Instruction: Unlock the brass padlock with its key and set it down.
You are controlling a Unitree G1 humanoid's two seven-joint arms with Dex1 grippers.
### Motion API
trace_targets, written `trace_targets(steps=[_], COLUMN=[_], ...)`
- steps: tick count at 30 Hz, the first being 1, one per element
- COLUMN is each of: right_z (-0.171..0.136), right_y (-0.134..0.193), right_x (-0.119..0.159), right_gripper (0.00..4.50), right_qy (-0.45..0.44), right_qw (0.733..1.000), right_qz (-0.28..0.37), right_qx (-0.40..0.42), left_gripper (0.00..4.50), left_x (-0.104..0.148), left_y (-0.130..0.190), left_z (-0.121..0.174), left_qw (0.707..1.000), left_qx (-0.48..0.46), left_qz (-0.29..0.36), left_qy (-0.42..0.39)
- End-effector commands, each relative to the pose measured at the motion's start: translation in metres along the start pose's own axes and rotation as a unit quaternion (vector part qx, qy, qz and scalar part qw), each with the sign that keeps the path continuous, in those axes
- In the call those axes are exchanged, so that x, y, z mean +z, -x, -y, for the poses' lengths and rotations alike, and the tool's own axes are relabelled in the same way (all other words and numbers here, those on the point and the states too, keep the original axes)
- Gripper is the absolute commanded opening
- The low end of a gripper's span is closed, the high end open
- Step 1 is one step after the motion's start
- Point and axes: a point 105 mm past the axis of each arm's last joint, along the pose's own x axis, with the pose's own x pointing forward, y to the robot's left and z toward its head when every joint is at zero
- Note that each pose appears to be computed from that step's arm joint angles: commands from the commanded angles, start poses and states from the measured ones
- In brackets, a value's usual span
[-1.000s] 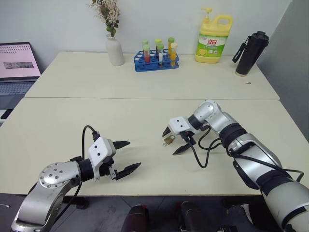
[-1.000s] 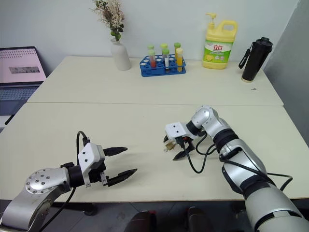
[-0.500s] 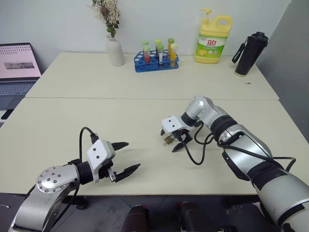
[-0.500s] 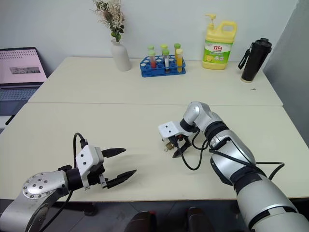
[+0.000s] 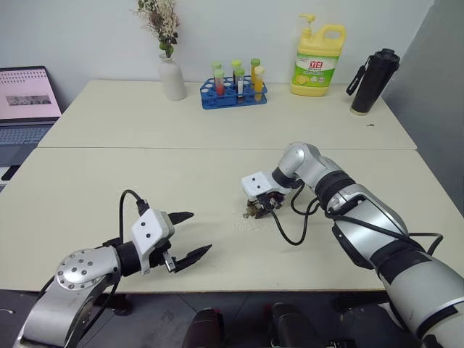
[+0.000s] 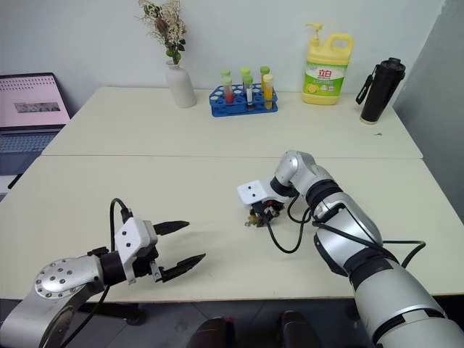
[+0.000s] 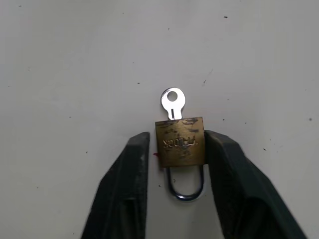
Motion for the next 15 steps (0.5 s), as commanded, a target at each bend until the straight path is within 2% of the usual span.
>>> trace_targets(steps=[1,5,8,12,15], right_z=[-0.002,-0.002,0.006,0.011,0.003], right_y=[-0.003,0.001,0.011,0.029,0.047], right_x=[-0.004,-0.006,-0.009,-0.007,-0.01], right_gripper=[0.89,0.89,0.89,0.89,0.89], right_qy=[-0.017,-0.028,-0.047,-0.083,-0.078], right_qw=[1.0,1.0,0.998,0.99,0.986], right_qz=[-0.005,0.007,0.023,0.077,0.109], right_qx=[0.004,-0.006,-0.046,-0.078,-0.103], left_gripper=[4.5,4.5,4.5,4.5,4.5], left_x=[0.007,0.007,0.007,0.007,0.008], left_y=[-0.002,-0.003,-0.004,-0.005,-0.009], left_z=[-0.002,-0.001,-0.002,-0.003,-0.002], left_qw=[1.0,1.0,1.0,1.0,1.0], left_qx=[0.004,0.003,0.003,0.001,-0.008], left_qz=[0.014,0.014,0.014,0.017,0.023], left_qy=[-0.015,-0.015,-0.015,-0.014,-0.015])
